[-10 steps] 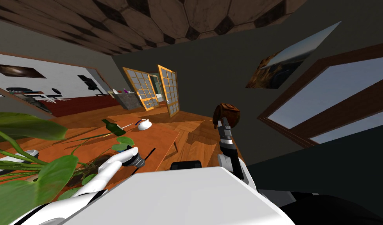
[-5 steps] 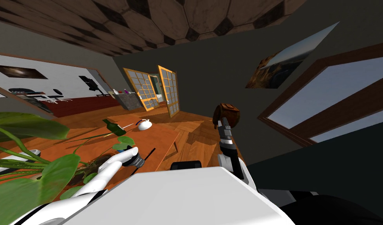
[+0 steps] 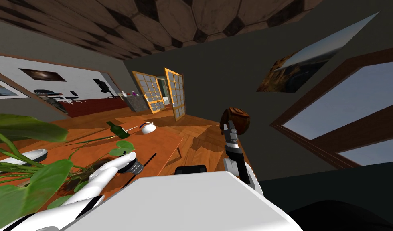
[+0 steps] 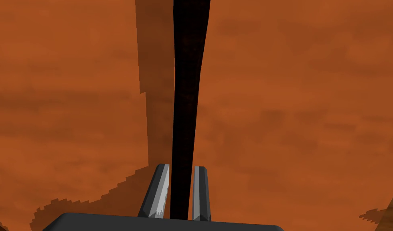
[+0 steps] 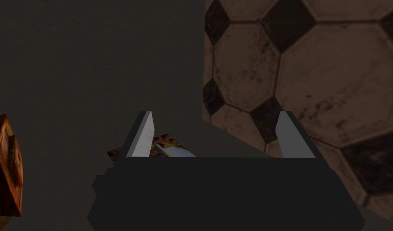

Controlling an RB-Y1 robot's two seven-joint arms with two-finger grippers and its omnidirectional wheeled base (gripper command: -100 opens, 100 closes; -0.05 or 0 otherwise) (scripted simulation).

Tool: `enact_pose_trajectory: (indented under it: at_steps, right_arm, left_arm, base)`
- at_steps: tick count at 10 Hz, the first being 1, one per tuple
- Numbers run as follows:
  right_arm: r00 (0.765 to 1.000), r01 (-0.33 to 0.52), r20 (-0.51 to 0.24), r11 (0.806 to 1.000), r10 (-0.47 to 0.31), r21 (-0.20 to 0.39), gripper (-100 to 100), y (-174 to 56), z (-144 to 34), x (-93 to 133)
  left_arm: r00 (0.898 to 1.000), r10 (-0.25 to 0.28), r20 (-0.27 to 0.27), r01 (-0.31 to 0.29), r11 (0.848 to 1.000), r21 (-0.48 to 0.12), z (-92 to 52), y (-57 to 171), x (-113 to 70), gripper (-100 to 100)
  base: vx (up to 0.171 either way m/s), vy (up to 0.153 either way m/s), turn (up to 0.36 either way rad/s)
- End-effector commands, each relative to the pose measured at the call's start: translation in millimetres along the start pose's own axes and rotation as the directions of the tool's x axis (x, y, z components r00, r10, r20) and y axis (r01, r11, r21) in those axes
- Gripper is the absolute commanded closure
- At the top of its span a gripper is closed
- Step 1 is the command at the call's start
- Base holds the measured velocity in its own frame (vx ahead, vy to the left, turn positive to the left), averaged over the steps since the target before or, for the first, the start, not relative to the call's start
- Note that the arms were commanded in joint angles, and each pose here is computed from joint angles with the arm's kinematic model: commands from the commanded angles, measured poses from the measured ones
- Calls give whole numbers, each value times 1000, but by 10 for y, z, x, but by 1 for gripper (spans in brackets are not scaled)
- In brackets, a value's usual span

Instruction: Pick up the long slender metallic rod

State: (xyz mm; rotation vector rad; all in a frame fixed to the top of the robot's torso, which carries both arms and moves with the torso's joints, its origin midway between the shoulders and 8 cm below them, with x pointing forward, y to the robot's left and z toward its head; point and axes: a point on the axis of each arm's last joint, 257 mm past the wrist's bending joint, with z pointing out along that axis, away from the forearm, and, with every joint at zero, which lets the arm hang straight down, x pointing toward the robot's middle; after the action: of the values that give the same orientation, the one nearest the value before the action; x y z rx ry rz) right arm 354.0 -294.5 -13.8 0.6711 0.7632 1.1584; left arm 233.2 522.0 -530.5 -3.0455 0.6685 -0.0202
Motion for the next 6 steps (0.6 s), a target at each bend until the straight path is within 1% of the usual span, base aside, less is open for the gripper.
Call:
enact_pose_trajectory:
  at_steps: [1, 3, 5, 6]
  right_arm:
    - [1000, 0, 0, 1000, 0, 0, 0, 0, 0, 0]
    - [1000, 0, 0, 1000, 0, 0, 0, 0, 0, 0]
    - [1000, 0, 0, 1000, 0, 0, 0, 0, 0, 0]
    - [1000, 0, 0, 1000, 0, 0, 0, 0, 0, 0]
  left_arm:
    - [1000, 7, 1, -7, 1000, -1, -15, -46, -33, 100]
    - [1000, 22, -1, -22, 1000, -1, -65, -138, -134, 100]
    - [999, 37, -4, -37, 999, 0, -119, -230, -231, 100]
    - [1000, 30, -3, -30, 1000, 1, -101, -210, -192, 100]
  base:
    - [36, -54, 37]
    - [61, -56, 58]
    - [64, -88, 79]
    - [21, -41, 26]
